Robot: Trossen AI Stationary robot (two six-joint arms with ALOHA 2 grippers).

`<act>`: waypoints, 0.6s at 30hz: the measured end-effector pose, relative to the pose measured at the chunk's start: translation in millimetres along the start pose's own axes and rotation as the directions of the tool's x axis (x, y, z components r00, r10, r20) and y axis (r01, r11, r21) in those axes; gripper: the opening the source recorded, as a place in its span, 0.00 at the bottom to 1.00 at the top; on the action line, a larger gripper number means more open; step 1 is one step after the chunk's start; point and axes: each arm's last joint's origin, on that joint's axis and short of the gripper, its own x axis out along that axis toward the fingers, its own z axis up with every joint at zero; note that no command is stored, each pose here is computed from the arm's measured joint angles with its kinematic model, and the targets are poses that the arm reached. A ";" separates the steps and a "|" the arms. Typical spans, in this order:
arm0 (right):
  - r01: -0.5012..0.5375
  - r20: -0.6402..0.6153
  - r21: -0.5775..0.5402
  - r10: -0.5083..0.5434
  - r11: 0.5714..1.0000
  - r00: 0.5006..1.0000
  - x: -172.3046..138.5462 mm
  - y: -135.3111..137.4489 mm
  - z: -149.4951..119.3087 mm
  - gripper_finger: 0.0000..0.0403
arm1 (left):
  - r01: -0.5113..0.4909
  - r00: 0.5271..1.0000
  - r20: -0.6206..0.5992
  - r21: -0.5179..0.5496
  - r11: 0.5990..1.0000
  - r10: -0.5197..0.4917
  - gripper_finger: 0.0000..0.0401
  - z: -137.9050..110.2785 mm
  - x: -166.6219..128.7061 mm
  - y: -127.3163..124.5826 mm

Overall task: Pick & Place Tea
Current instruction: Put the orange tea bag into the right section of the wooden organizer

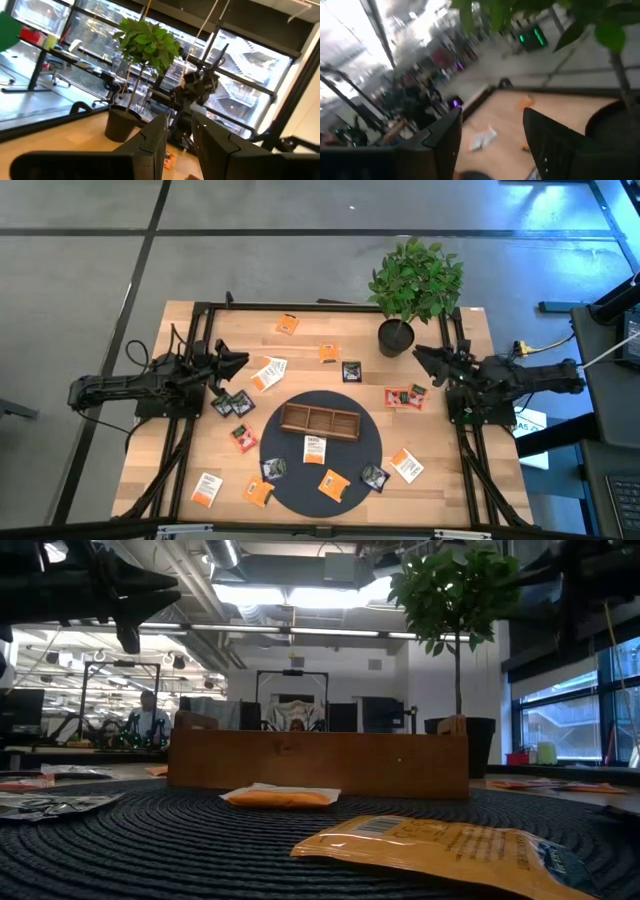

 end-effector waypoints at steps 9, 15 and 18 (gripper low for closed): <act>0.154 -0.486 -0.103 -0.185 0.983 0.854 39.0 46.2 -4.2 0.42 | -0.027 0.999 -0.044 -0.030 0.999 0.026 0.22 -5.0 3.4 1.9; 0.494 -0.642 -0.172 -0.477 0.853 0.600 53.2 43.0 -29.2 0.38 | -0.040 0.997 -0.071 -0.025 0.999 0.038 0.22 -7.8 5.2 3.0; 0.572 -0.700 -0.196 -0.523 0.796 0.487 57.2 39.2 -43.2 0.38 | -0.046 0.996 -0.081 -0.028 0.999 0.043 0.22 -9.0 5.7 3.5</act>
